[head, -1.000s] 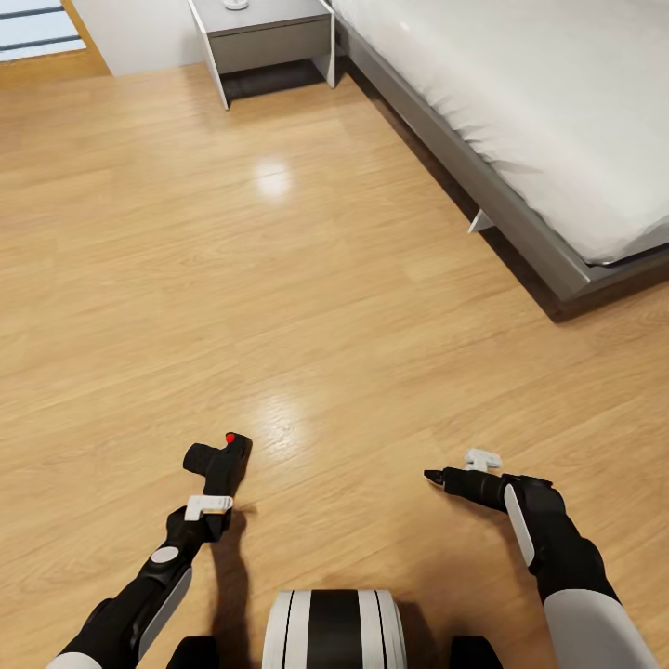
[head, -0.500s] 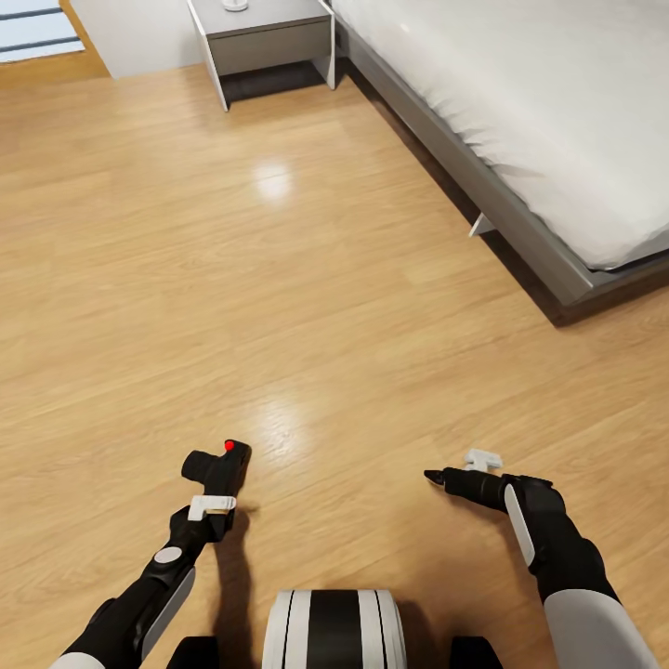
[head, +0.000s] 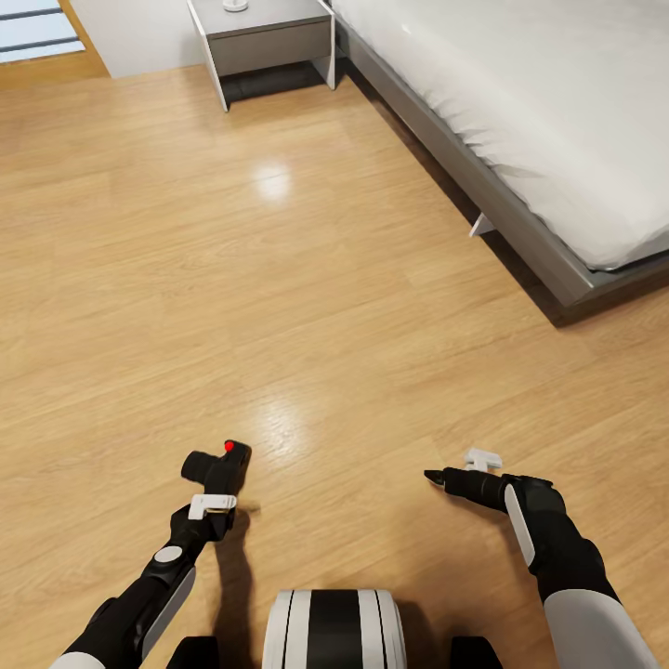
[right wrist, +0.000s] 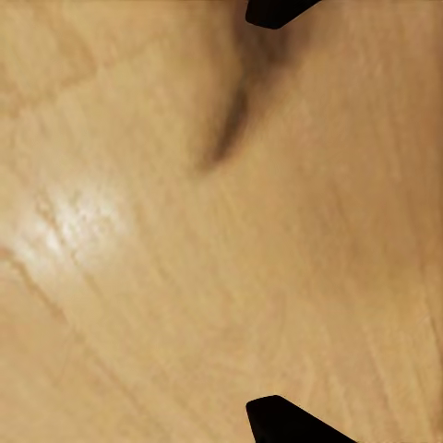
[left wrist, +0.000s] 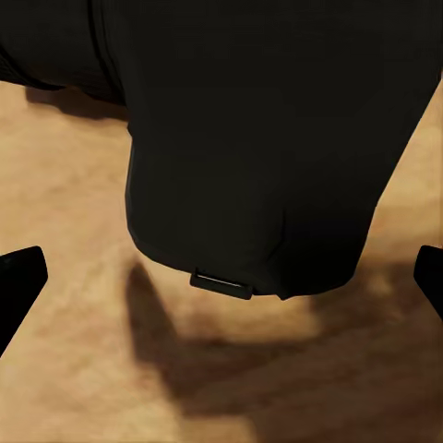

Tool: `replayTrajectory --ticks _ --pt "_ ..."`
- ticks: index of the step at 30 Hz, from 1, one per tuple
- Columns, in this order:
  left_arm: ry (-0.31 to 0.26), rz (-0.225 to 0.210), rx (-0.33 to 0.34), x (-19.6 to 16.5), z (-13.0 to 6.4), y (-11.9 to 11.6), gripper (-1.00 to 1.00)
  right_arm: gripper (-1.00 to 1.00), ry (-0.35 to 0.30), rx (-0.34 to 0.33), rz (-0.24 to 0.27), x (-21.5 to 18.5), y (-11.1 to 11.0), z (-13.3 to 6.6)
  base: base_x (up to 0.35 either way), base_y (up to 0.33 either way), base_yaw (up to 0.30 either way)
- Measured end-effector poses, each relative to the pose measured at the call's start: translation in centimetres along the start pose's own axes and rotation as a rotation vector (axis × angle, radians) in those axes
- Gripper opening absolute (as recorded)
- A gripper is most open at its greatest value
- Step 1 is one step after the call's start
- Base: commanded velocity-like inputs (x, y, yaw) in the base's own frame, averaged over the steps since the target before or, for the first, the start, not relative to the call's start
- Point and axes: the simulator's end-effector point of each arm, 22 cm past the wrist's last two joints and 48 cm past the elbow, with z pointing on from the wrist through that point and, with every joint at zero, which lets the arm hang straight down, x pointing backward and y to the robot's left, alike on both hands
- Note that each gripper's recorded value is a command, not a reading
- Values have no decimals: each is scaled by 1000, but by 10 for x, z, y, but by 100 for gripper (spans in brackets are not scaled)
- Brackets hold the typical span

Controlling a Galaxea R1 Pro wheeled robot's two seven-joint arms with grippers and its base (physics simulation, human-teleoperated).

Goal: Attach the digital camera to the camera tripod in the bedroom.

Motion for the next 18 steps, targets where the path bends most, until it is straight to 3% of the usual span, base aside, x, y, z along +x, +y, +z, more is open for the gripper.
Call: replayTrajectory --ticks 7,18 --pt "3 1 -1 1 0 0 100 100 0 1 -1 0 0 0 146 0 0" --pt "4 0 -2 2 0 1 100 100 1 5 -1 0 -1 0 11 0 0"
